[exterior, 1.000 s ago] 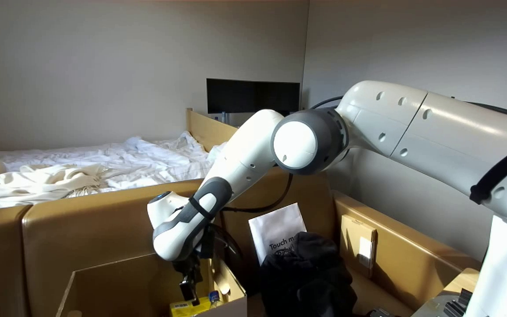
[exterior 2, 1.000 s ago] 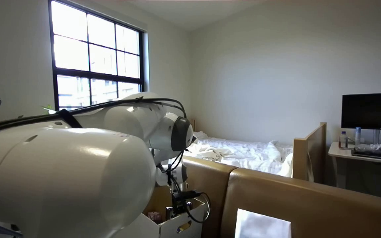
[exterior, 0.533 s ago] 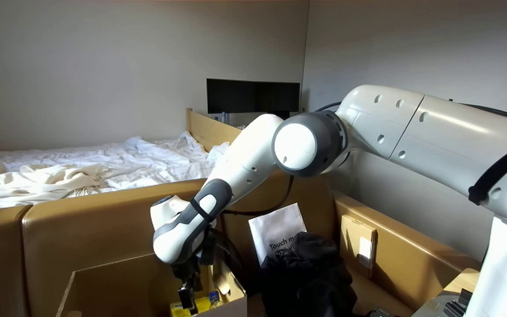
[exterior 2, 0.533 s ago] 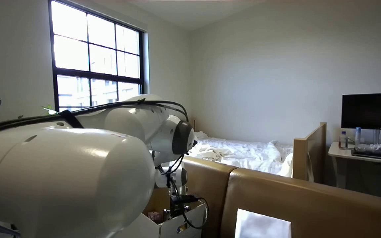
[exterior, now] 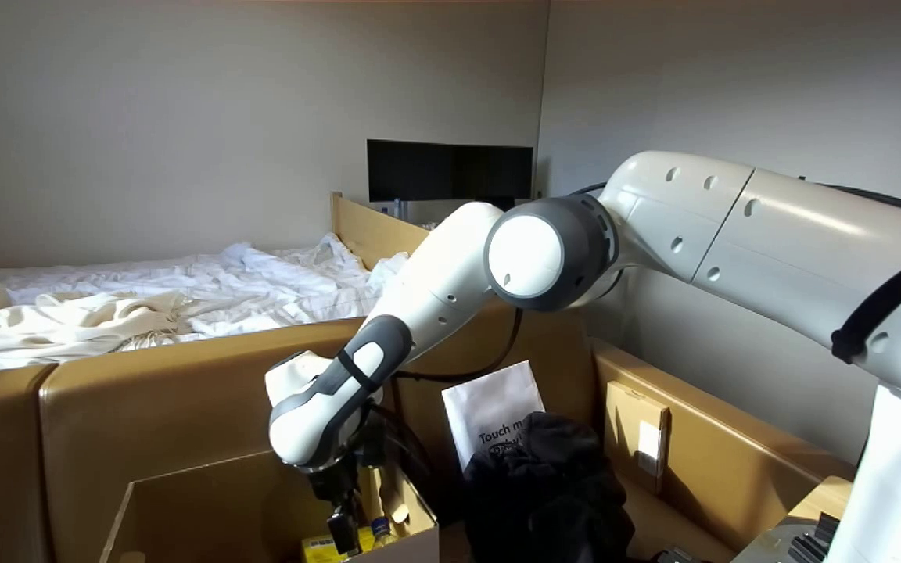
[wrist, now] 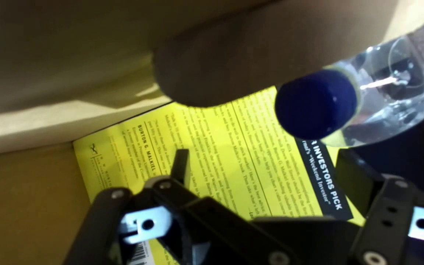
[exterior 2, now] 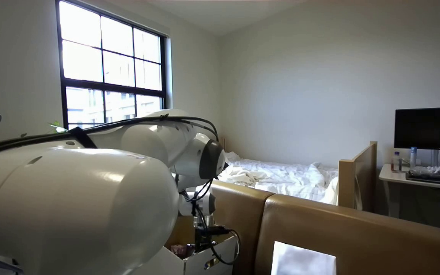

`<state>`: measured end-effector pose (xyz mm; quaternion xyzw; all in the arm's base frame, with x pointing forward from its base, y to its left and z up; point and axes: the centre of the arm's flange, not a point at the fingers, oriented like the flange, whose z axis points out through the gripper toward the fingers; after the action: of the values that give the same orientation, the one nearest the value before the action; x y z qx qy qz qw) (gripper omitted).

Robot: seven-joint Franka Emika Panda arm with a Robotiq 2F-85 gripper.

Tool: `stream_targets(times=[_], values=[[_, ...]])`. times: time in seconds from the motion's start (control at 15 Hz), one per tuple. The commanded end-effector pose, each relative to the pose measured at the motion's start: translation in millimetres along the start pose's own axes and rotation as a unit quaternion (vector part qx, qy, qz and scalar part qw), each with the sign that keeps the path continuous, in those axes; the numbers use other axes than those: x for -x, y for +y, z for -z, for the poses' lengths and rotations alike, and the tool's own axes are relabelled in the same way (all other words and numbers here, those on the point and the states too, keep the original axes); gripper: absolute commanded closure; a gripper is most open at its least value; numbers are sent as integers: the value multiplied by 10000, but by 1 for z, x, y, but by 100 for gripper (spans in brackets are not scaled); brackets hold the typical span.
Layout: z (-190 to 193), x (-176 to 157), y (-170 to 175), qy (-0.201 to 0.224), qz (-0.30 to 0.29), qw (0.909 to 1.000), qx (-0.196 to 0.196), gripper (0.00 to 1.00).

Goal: Remove the bottle from the box and put it on the handle of the couch

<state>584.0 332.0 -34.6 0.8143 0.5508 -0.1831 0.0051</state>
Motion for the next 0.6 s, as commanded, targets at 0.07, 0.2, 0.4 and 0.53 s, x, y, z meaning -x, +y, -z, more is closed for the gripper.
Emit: stream_targets(times=[0.07, 0.2, 0.4, 0.53], values=[[4, 8, 2, -149, 377, 9988, -287, 0], [4, 8, 1, -282, 372, 9984, -327, 0], [5, 8, 1, -475, 269, 9980, -303, 0], [6, 9, 1, -582, 303, 9974, -303, 0]])
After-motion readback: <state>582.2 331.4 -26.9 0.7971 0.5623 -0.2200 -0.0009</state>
